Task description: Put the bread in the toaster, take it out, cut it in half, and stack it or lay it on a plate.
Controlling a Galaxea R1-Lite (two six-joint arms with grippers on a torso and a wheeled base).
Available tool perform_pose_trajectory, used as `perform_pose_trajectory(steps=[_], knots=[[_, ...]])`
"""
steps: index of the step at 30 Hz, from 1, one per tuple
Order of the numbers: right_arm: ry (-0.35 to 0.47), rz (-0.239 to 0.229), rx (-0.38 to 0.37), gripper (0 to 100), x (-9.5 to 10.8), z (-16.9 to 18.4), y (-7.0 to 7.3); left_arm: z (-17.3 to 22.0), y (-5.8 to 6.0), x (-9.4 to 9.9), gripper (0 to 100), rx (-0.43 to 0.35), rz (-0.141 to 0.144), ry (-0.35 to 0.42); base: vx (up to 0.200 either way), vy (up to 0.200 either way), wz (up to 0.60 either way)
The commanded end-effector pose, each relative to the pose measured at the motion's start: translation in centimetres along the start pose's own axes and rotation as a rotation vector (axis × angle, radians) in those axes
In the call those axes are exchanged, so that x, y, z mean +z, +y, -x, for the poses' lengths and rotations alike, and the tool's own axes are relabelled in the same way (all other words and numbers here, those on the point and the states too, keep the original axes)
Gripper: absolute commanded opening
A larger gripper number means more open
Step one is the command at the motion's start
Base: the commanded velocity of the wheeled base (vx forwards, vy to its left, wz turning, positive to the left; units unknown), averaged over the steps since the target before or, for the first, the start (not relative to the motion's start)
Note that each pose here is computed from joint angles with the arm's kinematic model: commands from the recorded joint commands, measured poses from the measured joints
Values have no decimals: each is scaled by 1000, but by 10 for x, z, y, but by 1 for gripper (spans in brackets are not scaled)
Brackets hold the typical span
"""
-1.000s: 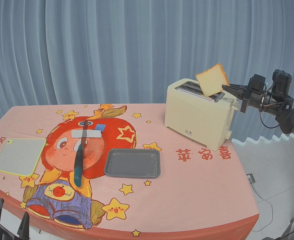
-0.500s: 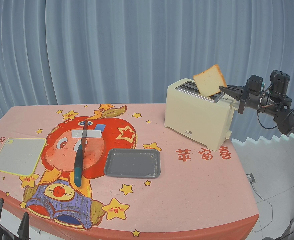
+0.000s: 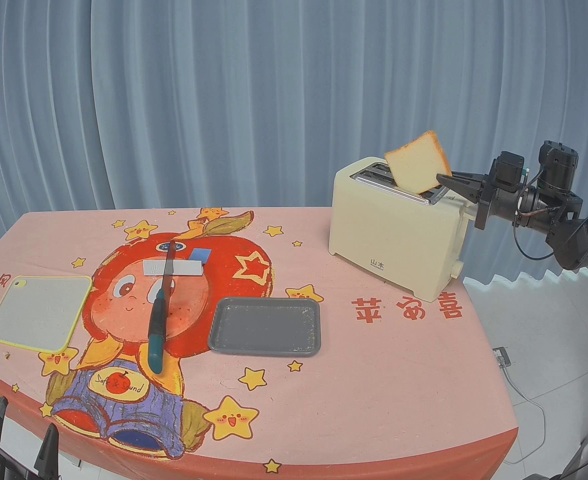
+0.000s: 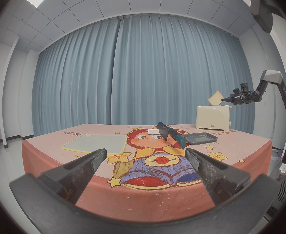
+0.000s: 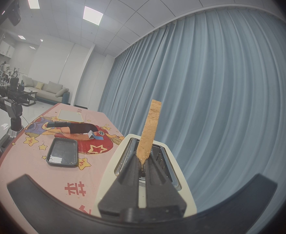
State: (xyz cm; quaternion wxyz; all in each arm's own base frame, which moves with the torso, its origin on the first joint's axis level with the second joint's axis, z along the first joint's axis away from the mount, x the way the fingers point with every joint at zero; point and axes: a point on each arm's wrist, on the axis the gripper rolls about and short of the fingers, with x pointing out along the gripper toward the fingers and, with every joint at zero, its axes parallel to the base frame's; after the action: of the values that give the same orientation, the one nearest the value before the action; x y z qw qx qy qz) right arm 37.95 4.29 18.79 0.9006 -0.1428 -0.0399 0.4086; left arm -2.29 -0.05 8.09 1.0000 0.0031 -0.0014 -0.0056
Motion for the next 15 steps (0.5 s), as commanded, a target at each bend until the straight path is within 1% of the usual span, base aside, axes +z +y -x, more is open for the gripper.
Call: perform_pose_trajectory(steps=[1,15], knots=[[-1,1,2,0,0,-1,1,0,0,-5,100,1,0,3,0,0,0],[2,1,6,0,-2,-2,1,0,0,-5,100,1,0,3,0,0,0]])
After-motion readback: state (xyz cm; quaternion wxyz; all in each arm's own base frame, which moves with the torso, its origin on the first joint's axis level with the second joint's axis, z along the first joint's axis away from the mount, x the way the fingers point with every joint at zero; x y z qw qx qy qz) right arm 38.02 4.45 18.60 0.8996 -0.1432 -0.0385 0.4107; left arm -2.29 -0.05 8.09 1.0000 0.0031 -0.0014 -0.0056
